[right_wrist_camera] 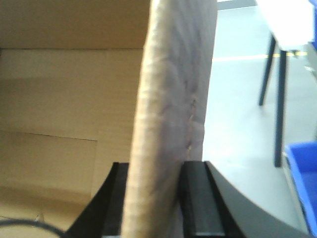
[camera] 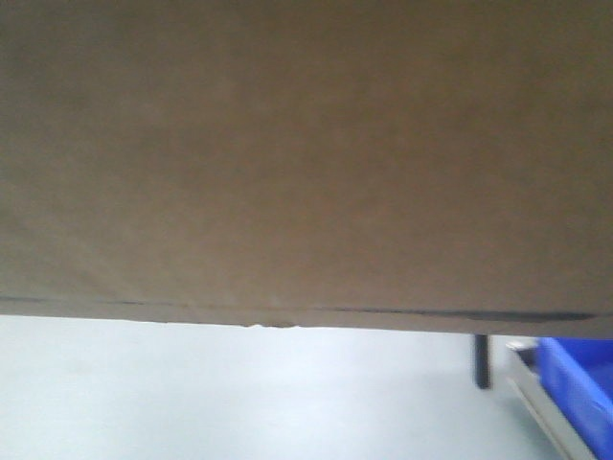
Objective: Grab box from left shelf to table start
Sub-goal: 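Hold the box with both grippers while the base turns away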
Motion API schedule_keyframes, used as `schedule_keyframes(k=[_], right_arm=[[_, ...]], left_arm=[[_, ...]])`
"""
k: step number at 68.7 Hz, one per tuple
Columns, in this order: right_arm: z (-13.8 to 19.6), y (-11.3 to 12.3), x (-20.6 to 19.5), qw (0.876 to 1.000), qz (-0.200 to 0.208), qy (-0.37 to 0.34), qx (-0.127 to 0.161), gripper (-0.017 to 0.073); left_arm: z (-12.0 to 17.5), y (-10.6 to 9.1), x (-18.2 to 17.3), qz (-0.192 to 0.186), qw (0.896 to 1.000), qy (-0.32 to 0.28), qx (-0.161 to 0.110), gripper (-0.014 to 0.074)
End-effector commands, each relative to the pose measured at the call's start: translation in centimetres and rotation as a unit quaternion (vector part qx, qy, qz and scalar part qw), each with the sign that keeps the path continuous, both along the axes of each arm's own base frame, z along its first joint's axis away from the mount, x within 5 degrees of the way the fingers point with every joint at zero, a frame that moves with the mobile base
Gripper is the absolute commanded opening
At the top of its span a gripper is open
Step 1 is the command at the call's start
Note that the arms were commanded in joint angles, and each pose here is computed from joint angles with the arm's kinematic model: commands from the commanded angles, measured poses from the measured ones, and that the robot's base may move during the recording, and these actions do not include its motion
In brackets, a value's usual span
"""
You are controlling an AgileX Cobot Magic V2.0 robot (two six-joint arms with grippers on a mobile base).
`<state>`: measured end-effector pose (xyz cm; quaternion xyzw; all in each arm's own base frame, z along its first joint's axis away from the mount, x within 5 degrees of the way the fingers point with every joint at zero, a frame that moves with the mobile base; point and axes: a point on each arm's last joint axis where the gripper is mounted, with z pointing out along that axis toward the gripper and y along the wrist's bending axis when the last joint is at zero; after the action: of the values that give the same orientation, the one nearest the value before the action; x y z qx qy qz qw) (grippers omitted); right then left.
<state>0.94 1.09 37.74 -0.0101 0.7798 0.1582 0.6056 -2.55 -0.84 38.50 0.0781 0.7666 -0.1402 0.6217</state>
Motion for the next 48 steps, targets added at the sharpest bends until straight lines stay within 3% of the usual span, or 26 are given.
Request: schedule_keyframes(k=[1,48], right_arm=[[2.28,-0.63,0.2,0.995,-0.035,-0.094,-0.016,0.0058],[2.28,-0.63,0.2,0.995,-0.035,-0.094,-0.016,0.0058]], left_arm=[[2.6,-0.12,-0.43,-0.011,0.994,-0.089,-0.066,-0.0093],[2.6,-0.12,-0.43,-0.011,0.994,-0.089,-0.066,-0.0093]])
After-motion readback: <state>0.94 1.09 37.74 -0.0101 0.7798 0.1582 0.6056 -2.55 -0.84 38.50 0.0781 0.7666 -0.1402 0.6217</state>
